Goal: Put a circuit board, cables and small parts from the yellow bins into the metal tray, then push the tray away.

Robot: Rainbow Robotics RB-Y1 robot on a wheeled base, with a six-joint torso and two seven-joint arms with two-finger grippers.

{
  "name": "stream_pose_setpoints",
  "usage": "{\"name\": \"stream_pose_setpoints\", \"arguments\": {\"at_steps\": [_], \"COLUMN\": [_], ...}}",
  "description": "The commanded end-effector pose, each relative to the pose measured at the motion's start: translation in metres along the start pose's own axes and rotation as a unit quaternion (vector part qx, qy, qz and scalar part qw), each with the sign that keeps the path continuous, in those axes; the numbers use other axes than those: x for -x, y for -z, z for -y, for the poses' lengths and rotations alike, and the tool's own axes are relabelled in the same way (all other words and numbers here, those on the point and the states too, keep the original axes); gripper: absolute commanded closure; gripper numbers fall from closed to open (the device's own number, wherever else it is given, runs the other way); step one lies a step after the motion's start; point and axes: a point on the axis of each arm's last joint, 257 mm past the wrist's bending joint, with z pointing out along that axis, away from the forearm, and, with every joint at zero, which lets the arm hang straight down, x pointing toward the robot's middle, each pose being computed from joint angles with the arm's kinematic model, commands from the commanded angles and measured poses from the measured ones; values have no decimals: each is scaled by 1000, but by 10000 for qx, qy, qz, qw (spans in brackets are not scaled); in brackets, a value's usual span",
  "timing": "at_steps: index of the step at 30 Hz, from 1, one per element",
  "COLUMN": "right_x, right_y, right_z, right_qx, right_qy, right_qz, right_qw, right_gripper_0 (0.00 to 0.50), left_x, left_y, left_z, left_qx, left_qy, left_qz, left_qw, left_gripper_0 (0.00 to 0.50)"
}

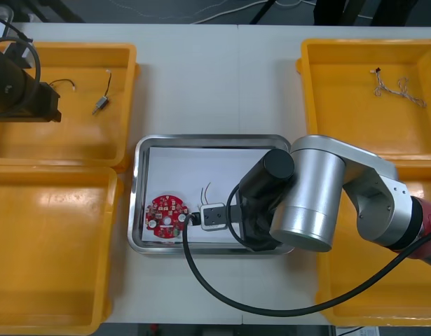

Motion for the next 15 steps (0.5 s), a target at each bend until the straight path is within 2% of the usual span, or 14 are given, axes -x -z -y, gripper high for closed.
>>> {"name": "stream_pose_setpoints", "arguments": {"at_steps": [1,6,7,8,9,10,12,15], "right_x": [-5,-5,-4,-4,-4,-3,-2,-1], "right_y": [0,0,0,0,0,0,0,0], "right_z": [10,9,9,9,10,10,9,9], "right_qx": [-142,-122,-117,-122,-126,-128,-114,-105], "right_qy": [-22,-19,-8,3,9,18,27,10], "right_qz": [-61,-61,-53,-50,-51,-36,-9,24], "right_qw": [9999,9999,9999,9999,9999,9999,9999,9999], "right_gripper_0": [500,500,477,382,227,102,0,0], "left_x": [50,76,78,82,87,91,97,105], "left_y": [21,13,11,8,7,5,3,1], "left_z": [-8,-9,-10,-10,-12,-12,-16,-18], "left_qx": [-22,-110,-97,-110,-96,-119,-97,-85], "left_qy": [-423,-542,-547,-587,-642,-687,-793,-960], "left_qz": [478,745,770,836,909,976,1073,1206], "left_qw": [9980,9957,9955,9947,9937,9928,9910,9880], "left_gripper_0": [0,0,0,0,0,0,0,0]}}
